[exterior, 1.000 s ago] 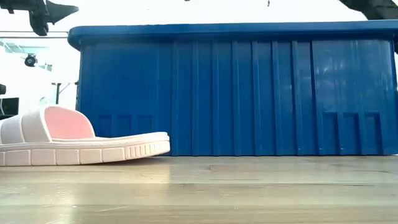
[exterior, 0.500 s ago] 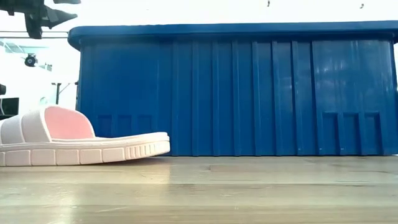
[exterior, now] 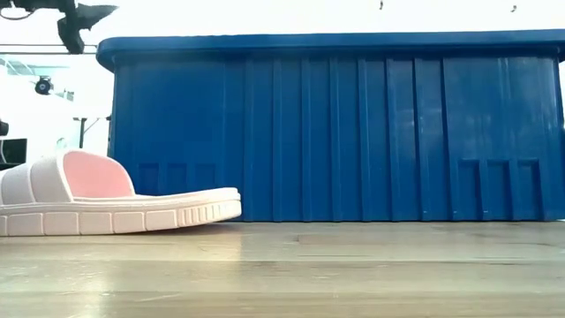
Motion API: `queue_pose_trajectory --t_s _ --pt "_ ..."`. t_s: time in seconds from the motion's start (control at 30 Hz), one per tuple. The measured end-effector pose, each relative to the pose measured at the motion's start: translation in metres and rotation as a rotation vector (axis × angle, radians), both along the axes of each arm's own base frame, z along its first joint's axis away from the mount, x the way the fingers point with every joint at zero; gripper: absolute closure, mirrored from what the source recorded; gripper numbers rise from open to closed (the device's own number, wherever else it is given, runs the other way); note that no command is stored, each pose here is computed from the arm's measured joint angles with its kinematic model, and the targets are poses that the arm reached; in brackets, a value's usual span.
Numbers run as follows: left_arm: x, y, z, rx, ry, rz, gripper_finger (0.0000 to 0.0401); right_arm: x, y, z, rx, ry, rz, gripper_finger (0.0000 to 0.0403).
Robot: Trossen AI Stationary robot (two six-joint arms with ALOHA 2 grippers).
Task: Pick and place slides into bin
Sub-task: Put the pink slide into the blue container
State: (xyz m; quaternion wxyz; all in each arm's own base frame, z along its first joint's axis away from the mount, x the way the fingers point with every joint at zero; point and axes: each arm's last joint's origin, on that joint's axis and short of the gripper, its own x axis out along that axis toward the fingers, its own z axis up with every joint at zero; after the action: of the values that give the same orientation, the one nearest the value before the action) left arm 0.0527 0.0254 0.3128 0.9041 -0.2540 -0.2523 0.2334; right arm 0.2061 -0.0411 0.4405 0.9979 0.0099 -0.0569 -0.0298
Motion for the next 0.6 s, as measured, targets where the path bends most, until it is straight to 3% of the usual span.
queue_pose_trajectory --t_s 0.13,0.23,0.37,0.5,0.6 --pt "0.009 -0.001 0.006 0.006 -0.05 -0.149 0.02 -0.008 0.003 -0.023 0.056 -0.033 0.026 0.0331" --pt "0.016 -0.002 0.007 -0.042 -0.074 -0.28 0.02 -0.005 0.002 -0.045 0.132 0.006 0.025 0.0328" --pt "0.023 -0.005 0.008 -0.023 -0.06 -0.454 0.02 -0.002 0.002 -0.066 0.251 0.045 0.043 0.033" --pt "0.026 -0.005 0.007 -0.03 -0.043 -0.476 0.02 0.003 0.005 -0.08 0.288 0.072 0.072 0.0328" --pt "0.023 -0.006 0.016 0.071 -0.108 -0.456 0.02 0.002 0.013 -0.074 0.266 0.019 0.126 0.0328"
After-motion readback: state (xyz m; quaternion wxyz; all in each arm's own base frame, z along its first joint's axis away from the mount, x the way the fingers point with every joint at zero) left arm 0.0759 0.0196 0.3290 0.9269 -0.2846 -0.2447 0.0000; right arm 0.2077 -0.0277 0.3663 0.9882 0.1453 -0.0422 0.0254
